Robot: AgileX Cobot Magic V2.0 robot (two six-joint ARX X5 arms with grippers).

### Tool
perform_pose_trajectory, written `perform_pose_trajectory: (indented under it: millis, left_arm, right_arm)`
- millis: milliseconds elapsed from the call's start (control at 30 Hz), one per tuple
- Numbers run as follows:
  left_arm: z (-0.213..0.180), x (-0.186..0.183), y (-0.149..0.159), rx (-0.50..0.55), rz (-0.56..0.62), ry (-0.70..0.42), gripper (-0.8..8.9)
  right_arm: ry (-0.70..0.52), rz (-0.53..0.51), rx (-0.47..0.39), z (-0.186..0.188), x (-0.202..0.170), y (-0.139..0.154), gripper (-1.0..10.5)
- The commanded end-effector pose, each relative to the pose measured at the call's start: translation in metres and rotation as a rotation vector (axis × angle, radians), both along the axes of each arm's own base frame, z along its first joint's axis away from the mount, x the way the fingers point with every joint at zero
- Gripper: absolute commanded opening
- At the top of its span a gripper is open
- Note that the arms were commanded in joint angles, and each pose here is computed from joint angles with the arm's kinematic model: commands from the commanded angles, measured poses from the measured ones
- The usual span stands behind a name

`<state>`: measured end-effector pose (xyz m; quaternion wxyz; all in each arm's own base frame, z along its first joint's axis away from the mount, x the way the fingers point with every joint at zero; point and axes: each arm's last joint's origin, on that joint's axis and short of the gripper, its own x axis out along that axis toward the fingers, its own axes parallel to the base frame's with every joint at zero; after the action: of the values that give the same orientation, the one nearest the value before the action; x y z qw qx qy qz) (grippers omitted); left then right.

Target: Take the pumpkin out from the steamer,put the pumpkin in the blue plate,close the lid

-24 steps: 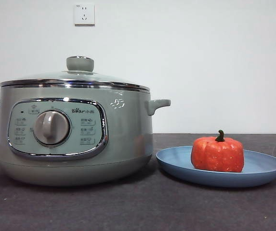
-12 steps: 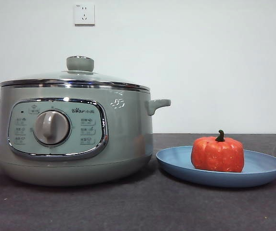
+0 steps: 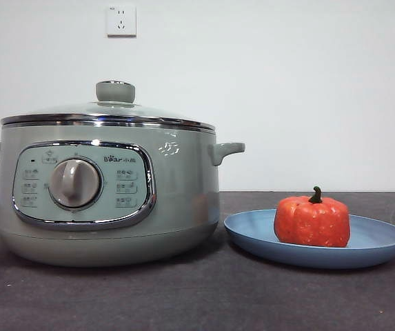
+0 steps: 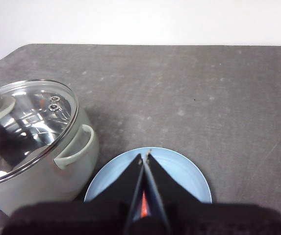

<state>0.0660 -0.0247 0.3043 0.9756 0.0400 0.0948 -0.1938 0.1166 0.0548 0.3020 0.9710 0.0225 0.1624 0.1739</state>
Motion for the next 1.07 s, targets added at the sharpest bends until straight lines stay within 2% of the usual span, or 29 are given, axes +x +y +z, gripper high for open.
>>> perform_pose_trajectory:
  millis: [33, 200, 533, 733, 1067]
  left_arm:
    - [-0.019, 0.000, 0.006, -0.024, 0.081, -0.070, -0.03]
    - [-0.060, 0.005, 0.015, -0.031, 0.213, -0.130, -0.03]
    - [-0.134, 0.027, 0.023, -0.010, 0.335, -0.052, -0.03]
    - [-0.151, 0.029, 0.025, -0.022, 0.357, -0.032, -0.03]
    - [-0.156, 0.028, 0.026, -0.051, 0.369, 0.017, -0.03]
  right_arm:
    - [0.003, -0.004, 0.006, -0.002, 0.000, 0.000, -0.2]
    - [0.003, -0.004, 0.006, -0.002, 0.000, 0.000, -0.2]
    - [0.003, -0.004, 0.007, -0.002, 0.000, 0.000, -0.2]
    - [0.004, -0.004, 0.006, -0.002, 0.000, 0.000, -0.2]
    - [0.004, -0.004, 0.006, -0.002, 0.000, 0.000, -0.2]
